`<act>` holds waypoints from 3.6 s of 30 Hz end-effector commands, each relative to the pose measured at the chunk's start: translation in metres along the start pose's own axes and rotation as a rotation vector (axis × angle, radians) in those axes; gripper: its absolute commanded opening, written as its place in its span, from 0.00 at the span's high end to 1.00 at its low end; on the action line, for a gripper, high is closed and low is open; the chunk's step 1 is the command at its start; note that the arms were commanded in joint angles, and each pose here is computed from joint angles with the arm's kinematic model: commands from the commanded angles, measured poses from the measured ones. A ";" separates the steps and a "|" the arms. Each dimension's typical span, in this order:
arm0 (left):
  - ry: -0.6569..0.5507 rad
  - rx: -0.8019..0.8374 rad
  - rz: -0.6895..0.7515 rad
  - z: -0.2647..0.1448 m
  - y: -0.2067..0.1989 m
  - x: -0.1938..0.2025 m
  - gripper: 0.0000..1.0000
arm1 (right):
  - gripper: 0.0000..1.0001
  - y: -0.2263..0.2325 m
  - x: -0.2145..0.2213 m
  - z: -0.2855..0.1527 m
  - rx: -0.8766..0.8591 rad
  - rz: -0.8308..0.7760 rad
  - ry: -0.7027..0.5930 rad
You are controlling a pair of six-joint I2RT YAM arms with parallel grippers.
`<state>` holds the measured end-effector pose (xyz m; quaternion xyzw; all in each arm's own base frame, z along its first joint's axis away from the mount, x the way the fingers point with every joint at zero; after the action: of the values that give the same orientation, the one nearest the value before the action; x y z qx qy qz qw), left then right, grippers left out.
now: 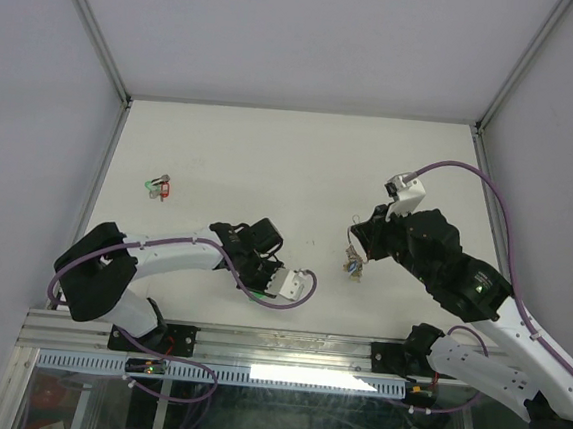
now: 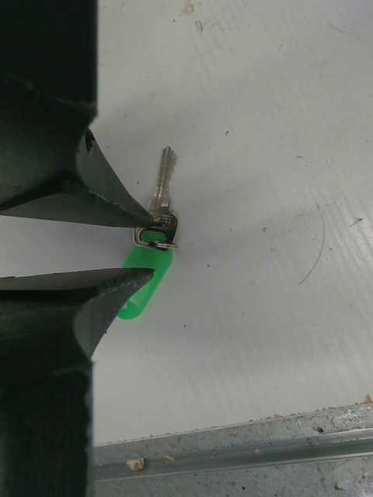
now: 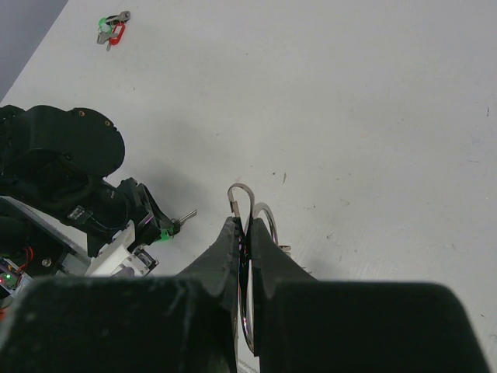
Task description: Put the keys on the keyring
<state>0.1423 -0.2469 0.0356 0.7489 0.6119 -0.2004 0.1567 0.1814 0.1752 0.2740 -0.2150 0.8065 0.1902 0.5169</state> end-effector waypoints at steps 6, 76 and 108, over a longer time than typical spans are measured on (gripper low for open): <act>-0.045 0.013 0.024 -0.001 0.007 -0.014 0.75 | 1.00 -0.002 -0.021 -0.005 0.006 0.017 -0.083; -0.595 -0.387 -0.242 -0.187 0.027 -0.171 1.00 | 1.00 0.093 -0.022 0.034 -0.446 -0.065 0.114; -0.587 -0.465 -0.261 -0.194 0.037 -0.173 1.00 | 1.00 0.102 -0.007 0.036 -0.465 -0.045 0.168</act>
<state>0.1656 -0.3039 0.2575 0.5323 0.6814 -0.2745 0.4207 0.1526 0.2712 0.2486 -0.3718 0.7965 0.3152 0.3577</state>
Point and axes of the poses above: each gripper's point midway between its finger pads, its own z axis out along the fingers, its own y axis along the line the jaws close on, x = y × z, the point moved 1 cm from there along -z, back along the fingers, and after that the axes turned 9 degrees about -z, right-handed, at the moved point
